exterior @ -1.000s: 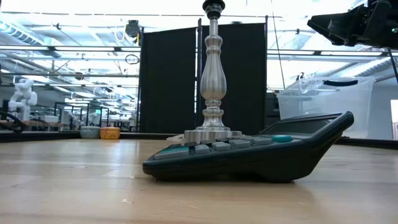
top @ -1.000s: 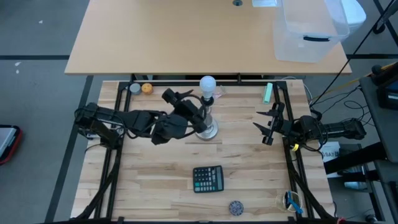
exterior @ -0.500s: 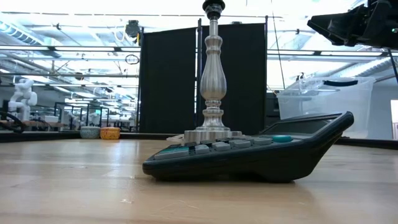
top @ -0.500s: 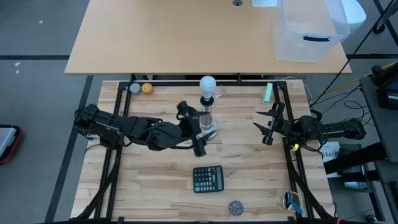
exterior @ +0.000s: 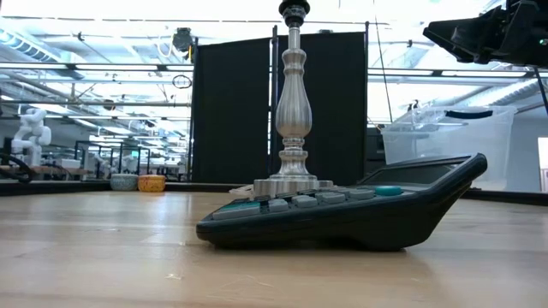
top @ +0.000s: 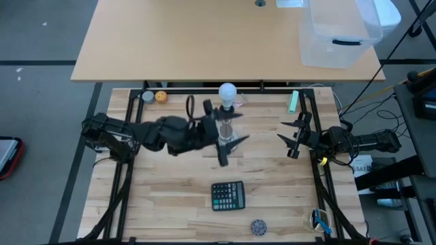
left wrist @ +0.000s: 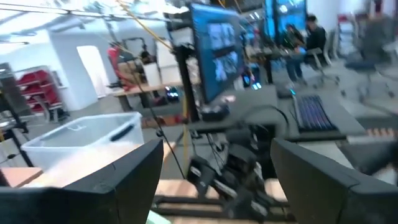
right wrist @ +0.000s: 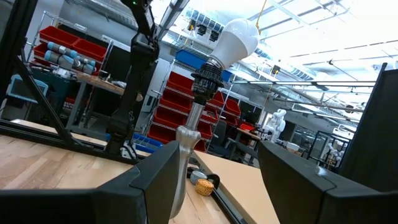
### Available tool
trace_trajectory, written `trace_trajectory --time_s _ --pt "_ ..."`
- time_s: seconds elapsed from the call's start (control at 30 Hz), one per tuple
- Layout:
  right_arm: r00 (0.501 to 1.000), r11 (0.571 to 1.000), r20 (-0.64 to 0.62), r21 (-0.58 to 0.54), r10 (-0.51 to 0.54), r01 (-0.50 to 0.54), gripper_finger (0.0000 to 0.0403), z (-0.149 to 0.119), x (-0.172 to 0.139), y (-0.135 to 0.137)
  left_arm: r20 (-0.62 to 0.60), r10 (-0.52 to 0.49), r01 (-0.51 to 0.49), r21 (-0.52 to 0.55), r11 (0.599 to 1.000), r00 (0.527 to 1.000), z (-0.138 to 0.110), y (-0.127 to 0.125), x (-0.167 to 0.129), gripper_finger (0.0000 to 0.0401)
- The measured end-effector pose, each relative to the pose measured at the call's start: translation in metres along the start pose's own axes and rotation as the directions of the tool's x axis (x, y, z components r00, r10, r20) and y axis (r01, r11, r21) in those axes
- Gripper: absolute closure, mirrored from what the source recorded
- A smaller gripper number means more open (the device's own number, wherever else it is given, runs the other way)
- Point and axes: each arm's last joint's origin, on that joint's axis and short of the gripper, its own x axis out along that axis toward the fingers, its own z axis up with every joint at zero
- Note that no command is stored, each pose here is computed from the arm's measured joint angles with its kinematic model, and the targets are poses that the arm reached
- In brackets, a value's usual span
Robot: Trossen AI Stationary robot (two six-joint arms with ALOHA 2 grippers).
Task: Screw lightbulb
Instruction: Insert the light bulb into the lamp
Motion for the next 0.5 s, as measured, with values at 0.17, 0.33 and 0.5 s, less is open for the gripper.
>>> trace_trajectory --time_s 0.17,0.33,0.5 --pt "1.000 1.000 0.000 0.000 0.000 0.000 0.0190 0.000 0.000 0.000 0.109 0.005 0.002 -0.068 0.998 0.994 -0.003 0.011 0.019 0.0099" --pt "1.000 1.000 0.000 0.000 0.000 0.000 0.0190 0.000 0.000 0.000 0.136 -0.057 0.065 -0.055 0.996 0.989 -0.018 0.008 0.038 0.0099" --pt "1.000 1.000 0.000 0.000 0.000 0.000 0.0190 0.000 0.000 0.000 0.135 -0.056 0.082 -0.191 0.978 0.989 -0.023 0.006 0.043 0.0099"
